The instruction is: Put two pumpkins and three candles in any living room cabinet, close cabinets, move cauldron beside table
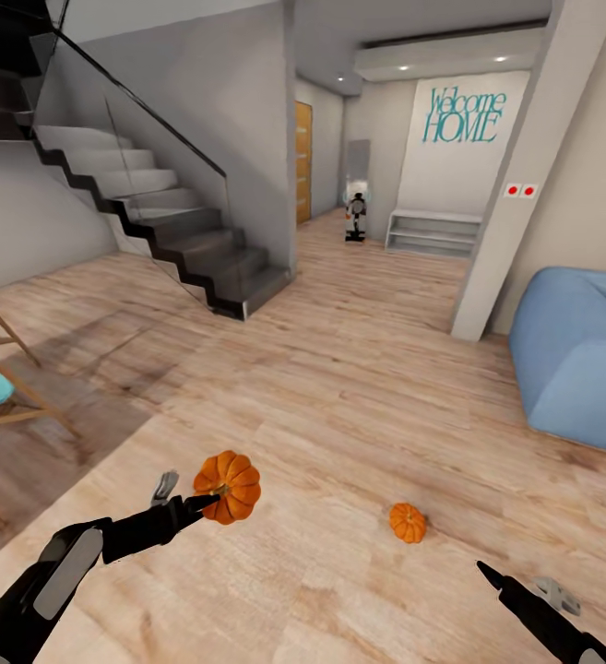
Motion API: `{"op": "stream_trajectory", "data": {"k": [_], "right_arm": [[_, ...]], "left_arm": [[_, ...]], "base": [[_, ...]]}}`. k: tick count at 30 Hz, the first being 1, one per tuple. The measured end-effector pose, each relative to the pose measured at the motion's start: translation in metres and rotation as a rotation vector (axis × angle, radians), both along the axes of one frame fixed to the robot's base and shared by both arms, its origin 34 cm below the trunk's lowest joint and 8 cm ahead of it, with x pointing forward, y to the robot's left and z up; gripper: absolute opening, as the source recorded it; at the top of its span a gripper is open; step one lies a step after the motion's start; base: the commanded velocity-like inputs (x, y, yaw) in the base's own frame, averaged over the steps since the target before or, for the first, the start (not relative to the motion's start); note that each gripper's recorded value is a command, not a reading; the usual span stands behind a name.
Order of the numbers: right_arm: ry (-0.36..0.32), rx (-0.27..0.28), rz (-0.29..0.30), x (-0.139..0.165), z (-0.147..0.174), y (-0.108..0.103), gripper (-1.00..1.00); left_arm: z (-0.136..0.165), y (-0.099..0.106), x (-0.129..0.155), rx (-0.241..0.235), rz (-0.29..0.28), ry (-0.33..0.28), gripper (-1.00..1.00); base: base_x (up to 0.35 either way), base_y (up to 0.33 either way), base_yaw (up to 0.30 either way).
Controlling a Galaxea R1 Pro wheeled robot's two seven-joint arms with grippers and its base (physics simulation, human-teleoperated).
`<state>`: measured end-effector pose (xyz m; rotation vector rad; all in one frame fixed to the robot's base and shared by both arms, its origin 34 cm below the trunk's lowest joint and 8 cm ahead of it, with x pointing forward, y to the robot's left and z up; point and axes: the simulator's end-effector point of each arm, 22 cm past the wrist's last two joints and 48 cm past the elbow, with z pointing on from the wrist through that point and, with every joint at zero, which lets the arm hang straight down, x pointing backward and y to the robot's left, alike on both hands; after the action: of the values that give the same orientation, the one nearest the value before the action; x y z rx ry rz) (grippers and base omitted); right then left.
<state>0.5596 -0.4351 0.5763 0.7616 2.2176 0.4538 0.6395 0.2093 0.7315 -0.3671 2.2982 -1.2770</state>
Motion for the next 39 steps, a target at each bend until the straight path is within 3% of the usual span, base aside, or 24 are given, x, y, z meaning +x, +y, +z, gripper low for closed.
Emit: {"op": "stream_trajectory", "data": {"k": [9,26,39], "right_arm": [[-0.002,-0.003,-0.002,0.0007,0.0011,-0.0006,1.00],[-0.004,-0.001,0.000,0.0011,0.0016,0.0000,1.00],[-0.004,0.000,0.002,0.0011,0.0015,0.0003,1.00]], "left_arm": [[0.0014,0.0001,0.0002,-0.001,0.001,-0.002,-1.00],[0.0013,0.0002,0.0001,0.000,0.000,-0.002,-1.00],[0.0014,0.0005,0.0003,0.000,0.001,-0.003,-1.00]], "base": [[0.331,-0.054,-0.239],[0.331,-0.004,-0.040],[0.325,-0.114,-0.097]]}}
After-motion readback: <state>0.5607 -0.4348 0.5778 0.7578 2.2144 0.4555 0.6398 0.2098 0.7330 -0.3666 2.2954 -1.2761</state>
